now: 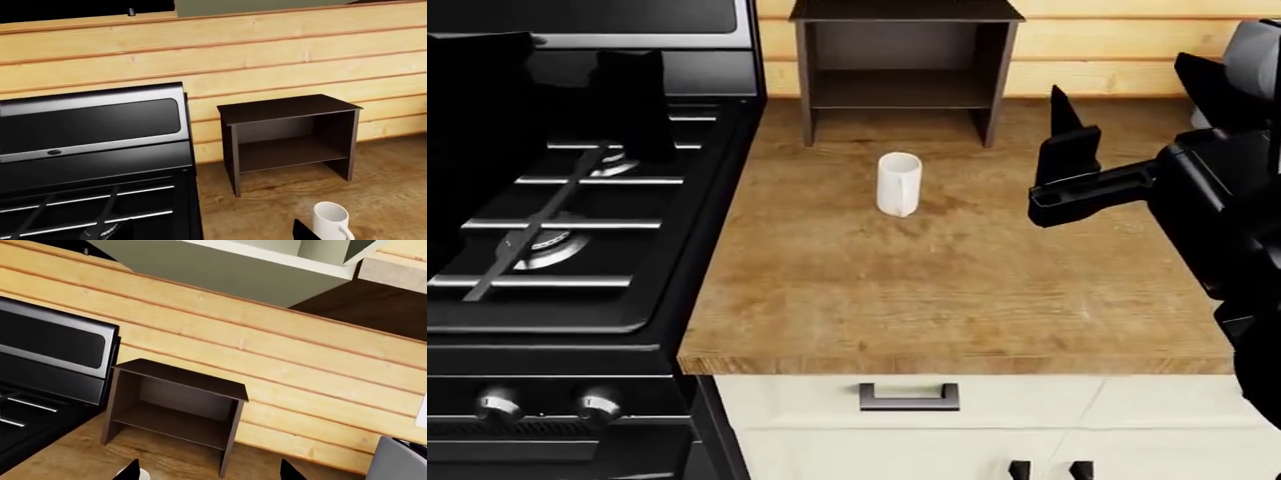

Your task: A wet mug is on the counter and needs to be dried. Pick it up and place it upside down in the open cabinet.

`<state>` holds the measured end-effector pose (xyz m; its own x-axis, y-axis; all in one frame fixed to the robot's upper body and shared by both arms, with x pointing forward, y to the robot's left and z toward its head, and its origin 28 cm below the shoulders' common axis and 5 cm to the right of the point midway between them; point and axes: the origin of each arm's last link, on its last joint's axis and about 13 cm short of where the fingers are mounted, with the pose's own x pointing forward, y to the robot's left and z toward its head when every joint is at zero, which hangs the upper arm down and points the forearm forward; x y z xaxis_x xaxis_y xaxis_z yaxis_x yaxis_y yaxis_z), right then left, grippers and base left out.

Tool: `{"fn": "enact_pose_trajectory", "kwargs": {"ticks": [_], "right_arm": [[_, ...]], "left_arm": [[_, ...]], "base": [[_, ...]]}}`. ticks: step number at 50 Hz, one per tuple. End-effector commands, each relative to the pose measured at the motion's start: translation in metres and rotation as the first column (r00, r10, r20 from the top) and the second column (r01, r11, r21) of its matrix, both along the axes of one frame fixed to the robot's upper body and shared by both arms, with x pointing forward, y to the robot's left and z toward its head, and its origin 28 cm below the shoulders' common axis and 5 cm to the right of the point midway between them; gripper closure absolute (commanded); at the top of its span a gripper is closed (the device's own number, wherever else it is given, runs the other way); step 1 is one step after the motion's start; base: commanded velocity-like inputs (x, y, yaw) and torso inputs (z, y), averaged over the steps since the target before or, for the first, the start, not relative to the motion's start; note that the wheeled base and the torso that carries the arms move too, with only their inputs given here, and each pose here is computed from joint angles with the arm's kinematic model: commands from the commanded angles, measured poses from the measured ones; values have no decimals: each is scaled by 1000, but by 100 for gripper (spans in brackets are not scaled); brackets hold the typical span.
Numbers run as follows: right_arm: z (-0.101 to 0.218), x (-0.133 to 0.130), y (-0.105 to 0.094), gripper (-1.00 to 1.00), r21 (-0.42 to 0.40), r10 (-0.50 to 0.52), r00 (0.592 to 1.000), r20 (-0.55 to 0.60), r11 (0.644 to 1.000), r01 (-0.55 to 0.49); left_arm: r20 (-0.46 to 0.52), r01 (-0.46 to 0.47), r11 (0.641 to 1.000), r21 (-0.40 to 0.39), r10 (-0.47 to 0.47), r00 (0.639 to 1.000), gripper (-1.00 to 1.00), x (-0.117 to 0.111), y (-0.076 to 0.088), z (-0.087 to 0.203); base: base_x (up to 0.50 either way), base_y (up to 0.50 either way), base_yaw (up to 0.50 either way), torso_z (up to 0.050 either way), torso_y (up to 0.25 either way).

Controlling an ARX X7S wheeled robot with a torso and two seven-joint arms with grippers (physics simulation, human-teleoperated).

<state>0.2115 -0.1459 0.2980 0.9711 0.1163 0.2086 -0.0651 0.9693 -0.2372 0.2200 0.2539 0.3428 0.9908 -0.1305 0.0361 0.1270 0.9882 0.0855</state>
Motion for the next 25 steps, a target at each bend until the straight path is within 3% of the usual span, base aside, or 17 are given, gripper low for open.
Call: {"fn": "enact_pose_trajectory", "kwargs": {"ticks": [1,25], "right_arm": [[3,-3,0,-100,-10,2,1000,-2,1000,-2],[2,-8,-5,-100,-2,-21,1000,-10,1000,21]], "left_arm": [[-7,5,1000,6,-5,1000,-100,1,0,1],[-22,6,1000,20,-6,1000,-100,-1,0,0]], "base": [[305,0,0,0,0],[191,0,0,0,1]]}}
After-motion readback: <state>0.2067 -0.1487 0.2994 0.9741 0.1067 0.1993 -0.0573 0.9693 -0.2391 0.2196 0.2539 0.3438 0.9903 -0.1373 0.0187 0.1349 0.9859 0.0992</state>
